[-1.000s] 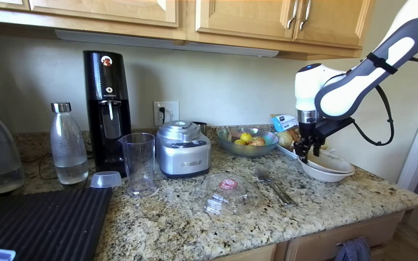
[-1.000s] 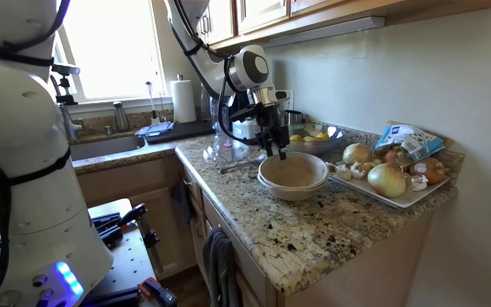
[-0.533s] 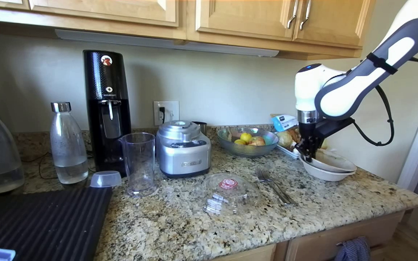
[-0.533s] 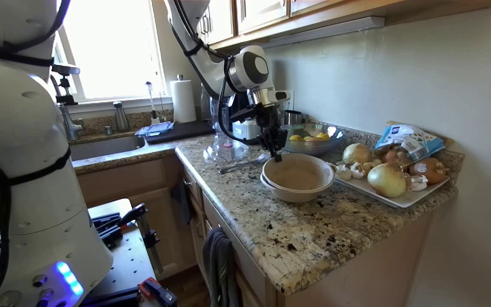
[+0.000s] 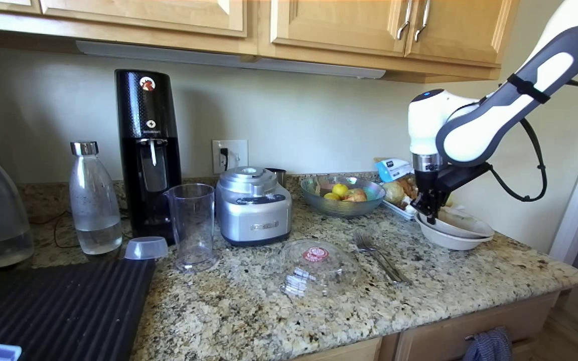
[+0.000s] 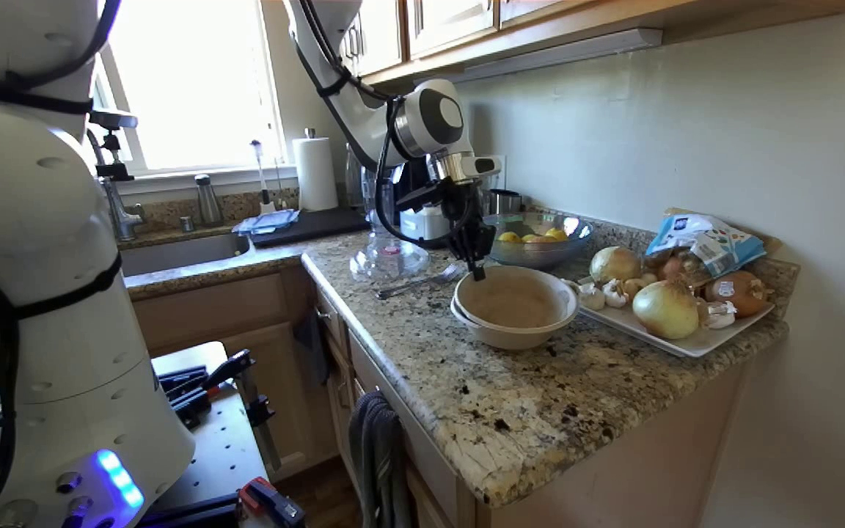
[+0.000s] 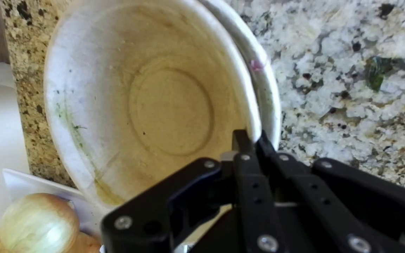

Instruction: Pick up the fork and put it on the table, pick up the other fork and put it on the table then pick up the bowl and put it on the table.

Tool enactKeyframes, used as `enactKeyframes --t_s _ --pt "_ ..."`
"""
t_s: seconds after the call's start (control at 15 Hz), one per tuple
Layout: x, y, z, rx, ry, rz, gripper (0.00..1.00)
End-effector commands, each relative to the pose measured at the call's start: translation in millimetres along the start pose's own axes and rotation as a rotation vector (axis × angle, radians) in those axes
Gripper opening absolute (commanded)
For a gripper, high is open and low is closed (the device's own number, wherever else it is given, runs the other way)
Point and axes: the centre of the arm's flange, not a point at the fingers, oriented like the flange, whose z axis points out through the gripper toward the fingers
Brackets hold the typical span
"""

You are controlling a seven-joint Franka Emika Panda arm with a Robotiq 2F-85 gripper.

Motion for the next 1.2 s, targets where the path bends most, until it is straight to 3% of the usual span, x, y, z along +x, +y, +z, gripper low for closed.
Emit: enactKeyframes --t_s 0.0,0.87,1.13 --pt "-8 4 -6 -0.072 0.027 0.027 0.07" --pt "-19 -24 -67 -0.212 0.259 -0.026 0.06" --pt "-30 -52 -85 -0.199 0.3 -0.097 0.06"
